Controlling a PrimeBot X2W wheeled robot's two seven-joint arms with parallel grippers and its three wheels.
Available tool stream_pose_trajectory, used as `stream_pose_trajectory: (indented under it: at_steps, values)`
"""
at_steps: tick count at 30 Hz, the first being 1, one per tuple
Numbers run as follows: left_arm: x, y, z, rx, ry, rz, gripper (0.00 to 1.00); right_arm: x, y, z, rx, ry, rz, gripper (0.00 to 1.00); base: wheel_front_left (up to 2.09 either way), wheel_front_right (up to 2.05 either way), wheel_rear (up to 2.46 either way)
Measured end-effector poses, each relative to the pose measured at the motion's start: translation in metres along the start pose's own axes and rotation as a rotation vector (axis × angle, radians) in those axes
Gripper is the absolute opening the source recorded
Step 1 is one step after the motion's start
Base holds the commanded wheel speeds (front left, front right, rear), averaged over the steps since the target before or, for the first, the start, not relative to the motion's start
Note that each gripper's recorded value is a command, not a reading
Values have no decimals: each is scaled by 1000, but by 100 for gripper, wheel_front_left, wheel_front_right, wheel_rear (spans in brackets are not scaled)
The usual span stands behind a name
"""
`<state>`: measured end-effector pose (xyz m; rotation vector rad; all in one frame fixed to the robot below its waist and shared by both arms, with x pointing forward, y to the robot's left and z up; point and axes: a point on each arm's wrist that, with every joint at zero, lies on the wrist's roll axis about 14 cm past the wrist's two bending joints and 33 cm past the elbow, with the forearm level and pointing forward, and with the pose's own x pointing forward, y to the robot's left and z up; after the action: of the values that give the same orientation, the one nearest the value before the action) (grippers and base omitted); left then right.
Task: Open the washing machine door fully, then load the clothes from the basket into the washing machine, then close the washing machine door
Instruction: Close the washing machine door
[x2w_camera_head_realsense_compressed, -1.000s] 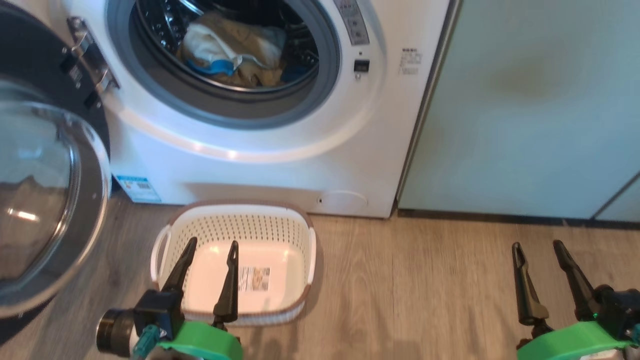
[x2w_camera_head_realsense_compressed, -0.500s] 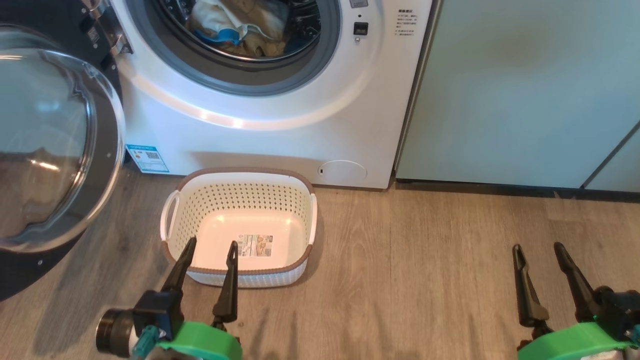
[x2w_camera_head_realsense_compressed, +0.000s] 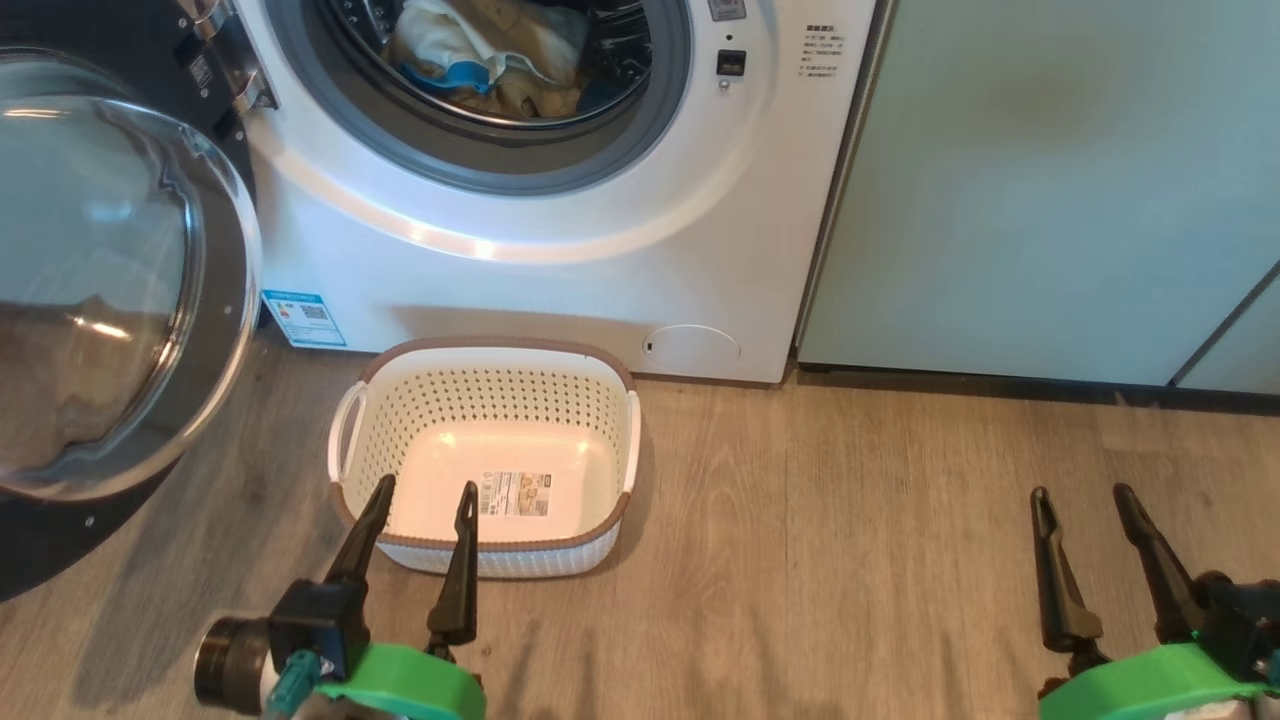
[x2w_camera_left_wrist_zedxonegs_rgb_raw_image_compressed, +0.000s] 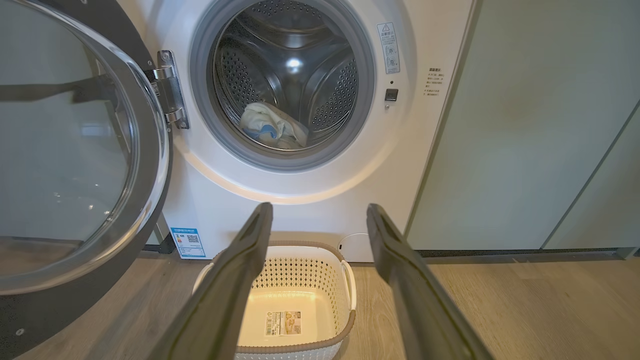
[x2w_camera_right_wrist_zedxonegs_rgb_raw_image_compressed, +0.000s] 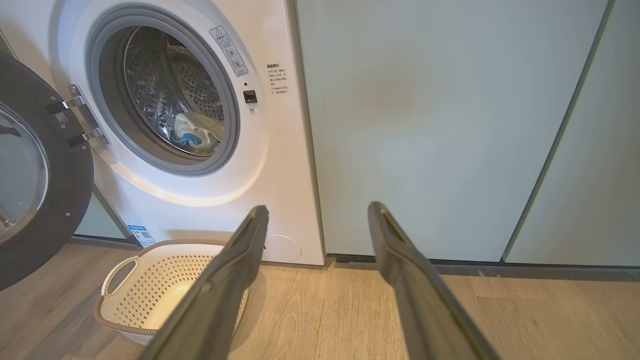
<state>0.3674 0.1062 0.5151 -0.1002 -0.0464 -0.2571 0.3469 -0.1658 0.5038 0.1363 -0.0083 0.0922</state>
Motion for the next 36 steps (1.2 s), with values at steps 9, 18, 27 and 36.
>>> stream_pose_trajectory:
  at_steps: [9, 18, 27, 36]
  values:
    - [-7, 9, 2, 5, -5, 34, 100, 5, 6, 1, -2, -3, 21, 100, 0, 0, 0]
    - [-27, 30, 8, 18, -12, 114, 100, 15, 31, 0, 2, 2, 106, 100, 0, 0, 0]
    - [-53, 55, 14, 29, -22, 214, 100, 26, 64, -5, 6, 18, 209, 100, 0, 0, 0]
    - [-82, 77, 21, 35, -42, 319, 100, 37, 104, -8, 9, 29, 331, 100, 0, 0, 0]
